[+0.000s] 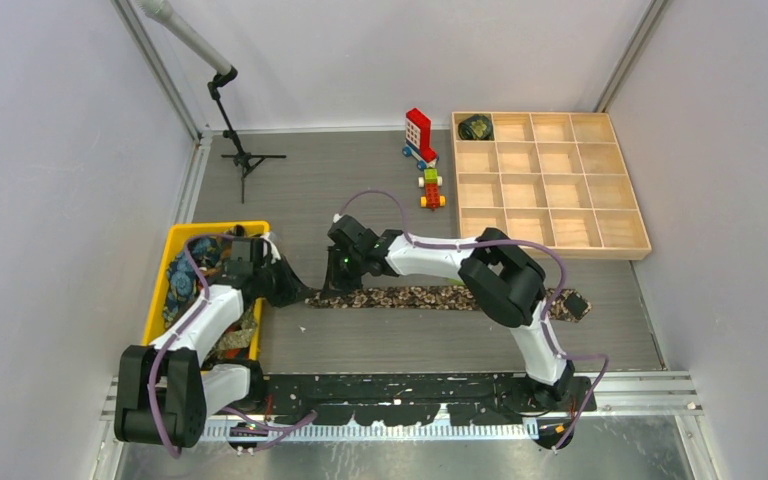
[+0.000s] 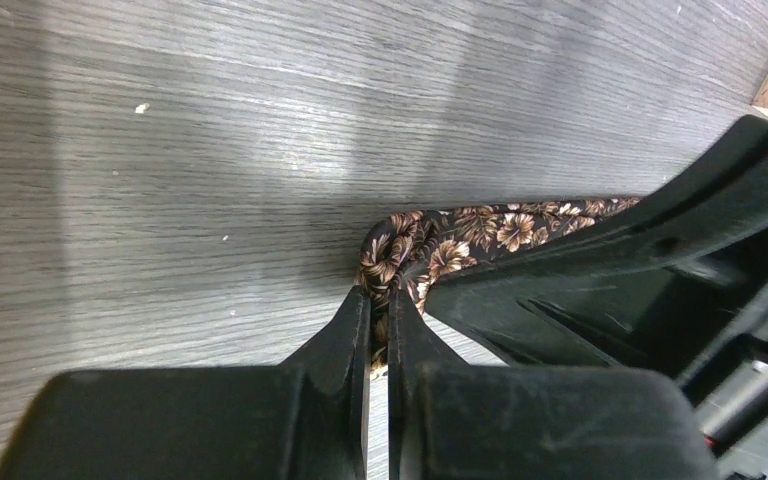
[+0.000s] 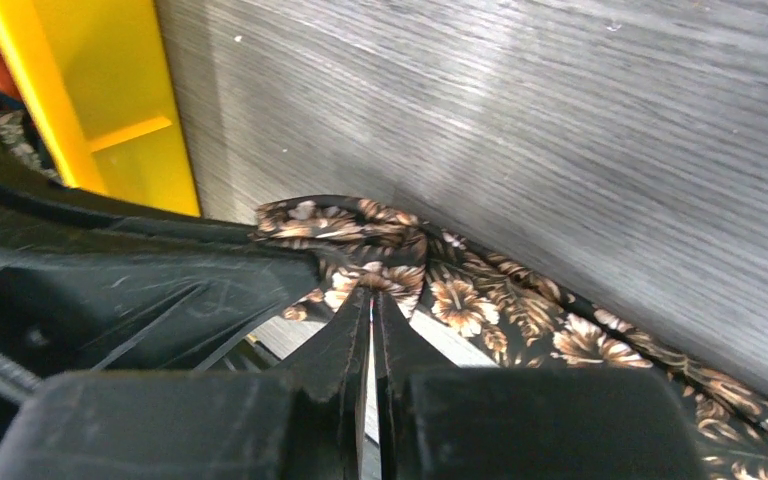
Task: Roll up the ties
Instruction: Roll the tie at the center of the board.
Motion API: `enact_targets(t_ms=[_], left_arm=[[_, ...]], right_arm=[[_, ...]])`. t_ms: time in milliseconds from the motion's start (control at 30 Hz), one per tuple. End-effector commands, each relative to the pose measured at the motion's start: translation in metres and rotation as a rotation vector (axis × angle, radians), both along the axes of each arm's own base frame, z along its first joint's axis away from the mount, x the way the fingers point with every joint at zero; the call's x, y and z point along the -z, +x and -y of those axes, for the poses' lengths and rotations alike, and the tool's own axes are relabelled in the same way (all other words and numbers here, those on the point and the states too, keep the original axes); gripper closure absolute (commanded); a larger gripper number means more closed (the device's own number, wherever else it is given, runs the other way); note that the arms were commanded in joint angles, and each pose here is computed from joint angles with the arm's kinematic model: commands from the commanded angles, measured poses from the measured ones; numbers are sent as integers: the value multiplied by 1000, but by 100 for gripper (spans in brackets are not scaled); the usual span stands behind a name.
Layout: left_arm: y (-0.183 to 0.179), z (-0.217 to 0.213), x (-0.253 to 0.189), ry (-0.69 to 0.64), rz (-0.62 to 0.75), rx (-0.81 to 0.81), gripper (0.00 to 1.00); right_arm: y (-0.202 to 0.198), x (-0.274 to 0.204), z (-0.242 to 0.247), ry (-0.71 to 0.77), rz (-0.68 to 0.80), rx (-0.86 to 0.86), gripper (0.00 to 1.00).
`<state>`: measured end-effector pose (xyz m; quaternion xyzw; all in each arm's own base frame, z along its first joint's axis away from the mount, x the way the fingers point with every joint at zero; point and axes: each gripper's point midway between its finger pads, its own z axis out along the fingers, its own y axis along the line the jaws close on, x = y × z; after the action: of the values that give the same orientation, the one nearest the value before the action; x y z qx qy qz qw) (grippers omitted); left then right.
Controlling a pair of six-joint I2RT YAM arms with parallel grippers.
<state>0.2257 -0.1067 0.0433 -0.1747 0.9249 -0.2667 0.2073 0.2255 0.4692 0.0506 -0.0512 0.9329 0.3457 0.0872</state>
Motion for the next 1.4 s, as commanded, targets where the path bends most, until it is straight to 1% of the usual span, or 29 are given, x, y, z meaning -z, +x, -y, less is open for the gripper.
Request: enact_targets(t_ms=[0, 300, 733, 833, 1000, 1200, 1367], left_arm=[[9, -2, -15, 24, 40, 4, 100], [11, -1, -27, 33, 40, 5, 100], [14, -3, -36, 85, 36, 9, 100], [14, -4, -36, 133, 28, 17, 100], [17, -2, -36, 171, 25, 36, 100], [15, -1, -26, 271, -1, 63, 100], [13, 6, -17, 308, -19, 83, 100]], right_arm=[[5, -6, -14, 39, 3, -3, 90], [7, 0, -23, 49, -4, -10, 90], [9, -8, -46, 103, -16, -35, 90], [9, -10, -50, 117, -19, -40, 90], [10, -15, -58, 150, -27, -43, 90], [5, -13, -54, 160, -38, -41, 90], [2, -13, -50, 162, -42, -42, 90]])
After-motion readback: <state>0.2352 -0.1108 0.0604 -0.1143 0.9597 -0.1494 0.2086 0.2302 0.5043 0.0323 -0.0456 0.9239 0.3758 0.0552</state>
